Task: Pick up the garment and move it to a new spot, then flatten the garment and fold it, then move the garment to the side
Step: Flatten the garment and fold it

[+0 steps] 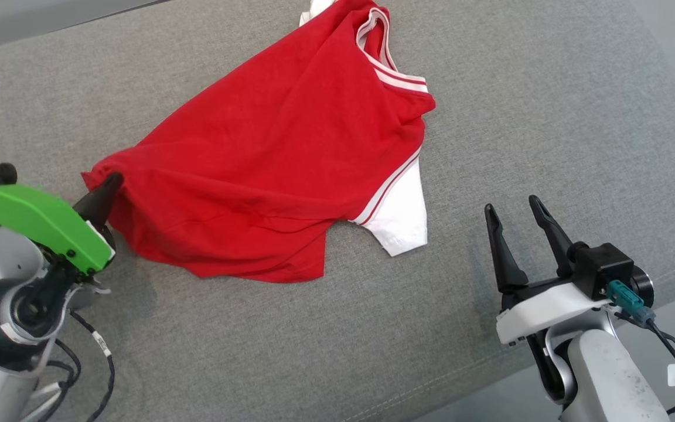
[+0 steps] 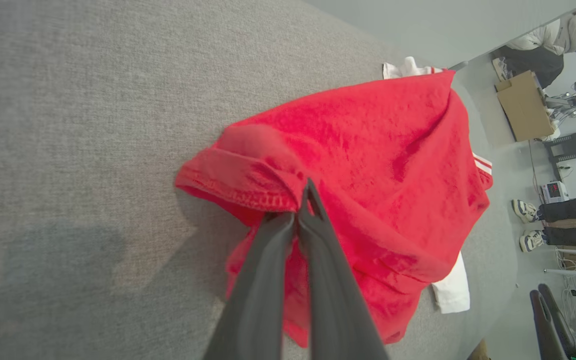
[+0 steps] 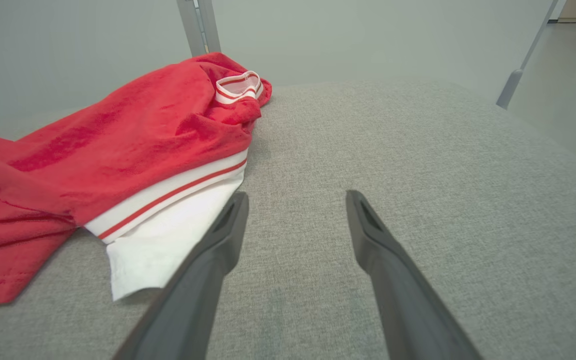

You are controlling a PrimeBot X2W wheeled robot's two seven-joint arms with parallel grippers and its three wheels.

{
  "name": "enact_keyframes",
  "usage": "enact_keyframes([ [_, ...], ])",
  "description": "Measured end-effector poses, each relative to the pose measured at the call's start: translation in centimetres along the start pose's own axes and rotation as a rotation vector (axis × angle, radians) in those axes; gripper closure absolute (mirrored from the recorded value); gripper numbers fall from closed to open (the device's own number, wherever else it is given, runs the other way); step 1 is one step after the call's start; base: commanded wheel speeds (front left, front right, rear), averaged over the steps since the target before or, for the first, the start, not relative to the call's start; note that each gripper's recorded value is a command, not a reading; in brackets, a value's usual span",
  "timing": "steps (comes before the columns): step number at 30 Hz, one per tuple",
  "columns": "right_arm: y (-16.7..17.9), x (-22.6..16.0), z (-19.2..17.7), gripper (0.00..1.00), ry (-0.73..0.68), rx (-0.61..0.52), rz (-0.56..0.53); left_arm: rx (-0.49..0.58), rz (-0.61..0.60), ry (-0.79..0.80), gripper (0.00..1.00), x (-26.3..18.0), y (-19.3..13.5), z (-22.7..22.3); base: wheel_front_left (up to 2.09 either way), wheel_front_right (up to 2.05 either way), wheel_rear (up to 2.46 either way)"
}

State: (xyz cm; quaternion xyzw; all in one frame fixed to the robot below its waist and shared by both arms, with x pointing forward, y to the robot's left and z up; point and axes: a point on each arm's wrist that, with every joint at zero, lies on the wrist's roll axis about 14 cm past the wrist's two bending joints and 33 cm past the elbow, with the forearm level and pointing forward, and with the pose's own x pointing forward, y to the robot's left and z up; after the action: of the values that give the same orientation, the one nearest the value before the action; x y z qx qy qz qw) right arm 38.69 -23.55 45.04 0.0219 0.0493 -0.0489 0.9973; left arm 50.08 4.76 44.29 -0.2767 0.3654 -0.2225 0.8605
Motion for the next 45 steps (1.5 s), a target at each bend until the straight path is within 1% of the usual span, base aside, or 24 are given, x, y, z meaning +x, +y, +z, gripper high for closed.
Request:
enact_keyframes([
  [1,0.0,0.0,-0.1,0.0,0.002,-0.004,-0.001,-0.016,0.004,-0.017,0.0,0.1,0.3,-0.3,0.0,0.0,0.0],
  [4,0.1,-0.2,-0.5,0.0,0.014,-0.018,0.005,-0.049,0.023,-0.087,0.0,-0.2,1.1,-0.7,0.0,0.0,0.0],
  [9,1.4,0.2,-0.3,0.0,0.005,-0.032,0.047,-0.119,0.041,-0.183,0.0,-1.5,1.9,-1.8,0.0,0.0,0.0],
  [12,2.4,0.5,-0.4,0.0,0.006,-0.043,0.077,-0.151,0.068,-0.197,0.0,-2.2,2.7,-3.2,0.0,0.0,0.0],
  [16,3.5,0.9,-0.4,0.0,0.003,-0.046,0.109,-0.19,0.081,-0.161,0.0,-2.5,3.2,-5.5,0.0,0.0,0.0],
  [21,4.3,1.1,-0.6,0.0,0.006,-0.048,0.135,-0.181,0.124,-0.12,0.0,-2.3,4.8,-7.2,0.0,0.0,0.0],
  [27,3.8,1.1,-0.7,0.0,0.011,-0.054,0.121,-0.161,0.113,-0.11,0.0,-0.8,4.7,-7.1,0.0,0.0,0.0],
  [31,3.2,0.9,-1.0,0.0,0.021,-0.052,0.101,-0.077,0.139,-0.115,0.0,0.2,5.6,-6.6,0.0,0.0,0.0],
  [32,3.2,0.9,-1.0,0.0,0.021,-0.052,0.101,-0.077,0.139,-0.115,0.1,0.2,5.6,-6.6,0.0,0.0,0.0],
  [33,3.0,0.9,-1.0,0.0,0.023,-0.051,0.098,-0.069,0.128,-0.11,0.77,0.4,5.5,-6.6,0.0,0.0,0.0],
  [34,2.9,0.9,-1.1,0.0,0.025,-0.051,0.095,-0.072,0.112,-0.108,1.0,0.6,5.2,-6.6,0.0,0.0,0.0],
  [36,2.8,0.9,-1.2,0.0,0.028,-0.051,0.089,-0.07,0.08,-0.085,1.0,1.0,4.6,-7.0,0.0,0.0,0.0],
  [40,2.7,0.9,-1.3,0.0,0.03,-0.047,0.087,-0.069,0.058,-0.074,1.0,1.1,4.2,-7.3,0.0,0.0,0.0],
  [45,3.1,1.0,-1.4,0.0,0.032,-0.041,0.097,-0.082,0.025,-0.126,1.0,0.1,3.7,-6.3,0.0,0.0,0.0],
])
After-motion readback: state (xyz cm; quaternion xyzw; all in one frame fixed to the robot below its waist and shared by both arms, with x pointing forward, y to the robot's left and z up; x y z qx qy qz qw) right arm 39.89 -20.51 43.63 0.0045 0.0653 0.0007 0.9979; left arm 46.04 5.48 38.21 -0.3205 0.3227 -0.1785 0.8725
